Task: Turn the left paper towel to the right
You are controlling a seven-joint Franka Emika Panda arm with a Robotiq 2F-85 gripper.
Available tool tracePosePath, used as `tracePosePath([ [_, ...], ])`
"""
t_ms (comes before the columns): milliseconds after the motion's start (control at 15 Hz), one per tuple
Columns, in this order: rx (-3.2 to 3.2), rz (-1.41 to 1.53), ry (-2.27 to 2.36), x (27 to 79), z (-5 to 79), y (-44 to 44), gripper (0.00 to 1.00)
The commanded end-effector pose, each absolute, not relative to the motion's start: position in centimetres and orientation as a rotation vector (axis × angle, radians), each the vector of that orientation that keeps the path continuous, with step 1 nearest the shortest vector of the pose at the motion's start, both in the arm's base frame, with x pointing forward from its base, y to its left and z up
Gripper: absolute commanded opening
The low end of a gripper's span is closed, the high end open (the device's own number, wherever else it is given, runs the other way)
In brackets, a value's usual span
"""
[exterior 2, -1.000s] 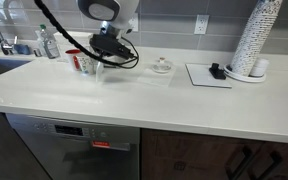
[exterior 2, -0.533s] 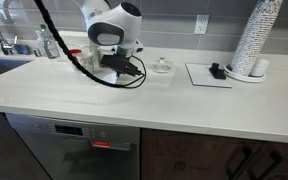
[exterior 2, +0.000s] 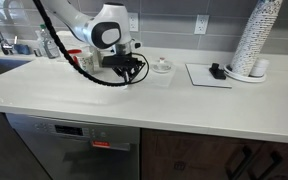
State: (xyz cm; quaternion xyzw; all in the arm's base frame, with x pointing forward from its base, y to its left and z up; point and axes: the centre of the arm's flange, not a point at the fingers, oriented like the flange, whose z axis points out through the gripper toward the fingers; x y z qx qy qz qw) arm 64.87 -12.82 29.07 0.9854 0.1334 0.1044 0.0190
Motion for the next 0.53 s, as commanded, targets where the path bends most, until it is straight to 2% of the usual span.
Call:
tracePosePath([
  [0, 2.933, 0.258, 0.441, 64.9, 30.8, -12.1, 0.56],
  [333, 2.887, 0.199, 0.506, 62.7, 35.6, -9.9, 0.93],
  [400, 2.886, 0.205, 0.516, 62.0, 36.7, -9.2, 0.99],
  [467, 2.874, 0.203, 0.518, 61.2, 37.8, -8.5, 1.00],
])
